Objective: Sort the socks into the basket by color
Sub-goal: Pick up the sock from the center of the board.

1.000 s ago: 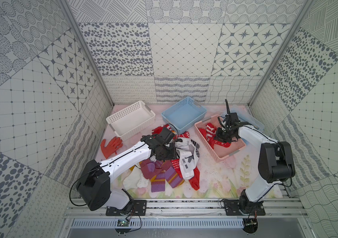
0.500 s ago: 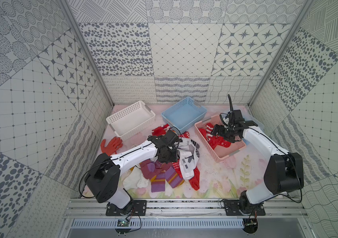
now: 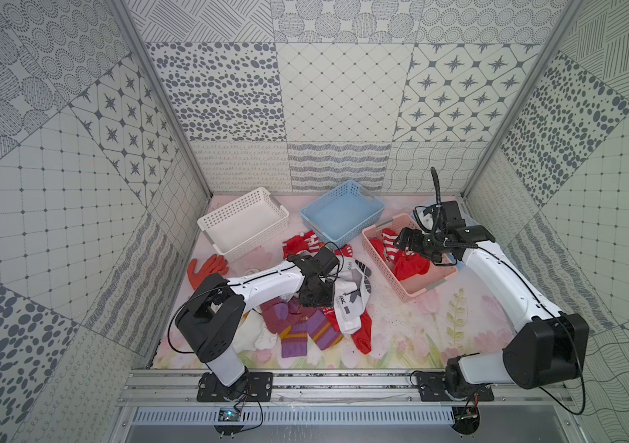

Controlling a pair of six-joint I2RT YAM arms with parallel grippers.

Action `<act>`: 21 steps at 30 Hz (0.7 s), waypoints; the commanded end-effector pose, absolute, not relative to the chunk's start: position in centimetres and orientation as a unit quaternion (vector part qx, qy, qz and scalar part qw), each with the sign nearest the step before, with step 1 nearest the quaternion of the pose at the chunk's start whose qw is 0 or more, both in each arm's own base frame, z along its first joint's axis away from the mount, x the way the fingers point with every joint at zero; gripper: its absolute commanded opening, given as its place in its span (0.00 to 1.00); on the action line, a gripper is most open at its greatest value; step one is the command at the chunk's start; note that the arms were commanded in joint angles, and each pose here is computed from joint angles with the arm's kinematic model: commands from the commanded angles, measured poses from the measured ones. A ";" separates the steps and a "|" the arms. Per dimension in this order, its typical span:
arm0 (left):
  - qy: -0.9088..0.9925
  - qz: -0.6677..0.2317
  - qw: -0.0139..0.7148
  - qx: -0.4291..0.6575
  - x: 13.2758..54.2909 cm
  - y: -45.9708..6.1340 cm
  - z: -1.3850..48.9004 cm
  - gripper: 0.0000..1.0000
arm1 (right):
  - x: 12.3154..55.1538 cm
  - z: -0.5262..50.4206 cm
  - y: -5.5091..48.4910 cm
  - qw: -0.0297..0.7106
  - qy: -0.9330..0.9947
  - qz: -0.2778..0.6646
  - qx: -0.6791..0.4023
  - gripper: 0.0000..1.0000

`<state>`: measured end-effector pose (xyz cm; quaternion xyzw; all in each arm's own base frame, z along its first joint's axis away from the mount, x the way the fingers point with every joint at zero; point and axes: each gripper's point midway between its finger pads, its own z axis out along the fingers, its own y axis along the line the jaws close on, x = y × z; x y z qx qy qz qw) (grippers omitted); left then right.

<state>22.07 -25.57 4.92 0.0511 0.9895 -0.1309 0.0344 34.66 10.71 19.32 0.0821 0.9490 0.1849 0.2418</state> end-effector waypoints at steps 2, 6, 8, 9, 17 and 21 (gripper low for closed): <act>0.987 -0.144 0.039 0.059 22.7 -26.8 4.3 0.55 | 34.5 21.5 11.5 0.266 0.942 0.195 0.069 0.98; 0.985 -0.153 0.049 0.062 23.1 -27.5 4.4 0.48 | 34.3 21.8 12.2 0.268 0.941 0.197 0.060 0.98; 0.984 -0.157 0.055 0.066 23.3 -27.8 4.6 0.42 | 34.2 21.9 12.6 0.268 0.941 0.198 0.055 0.98; 0.983 -0.159 0.058 0.068 23.4 -28.0 4.8 0.38 | 34.2 21.9 12.8 0.267 0.941 0.199 0.053 0.98; 0.982 -0.159 0.070 0.077 23.5 -28.6 5.5 0.19 | 34.1 22.1 13.8 0.268 0.941 0.203 0.042 0.98; 0.982 -0.158 0.070 0.078 23.5 -28.6 5.6 0.15 | 33.9 22.0 14.4 0.265 0.942 0.204 0.034 0.98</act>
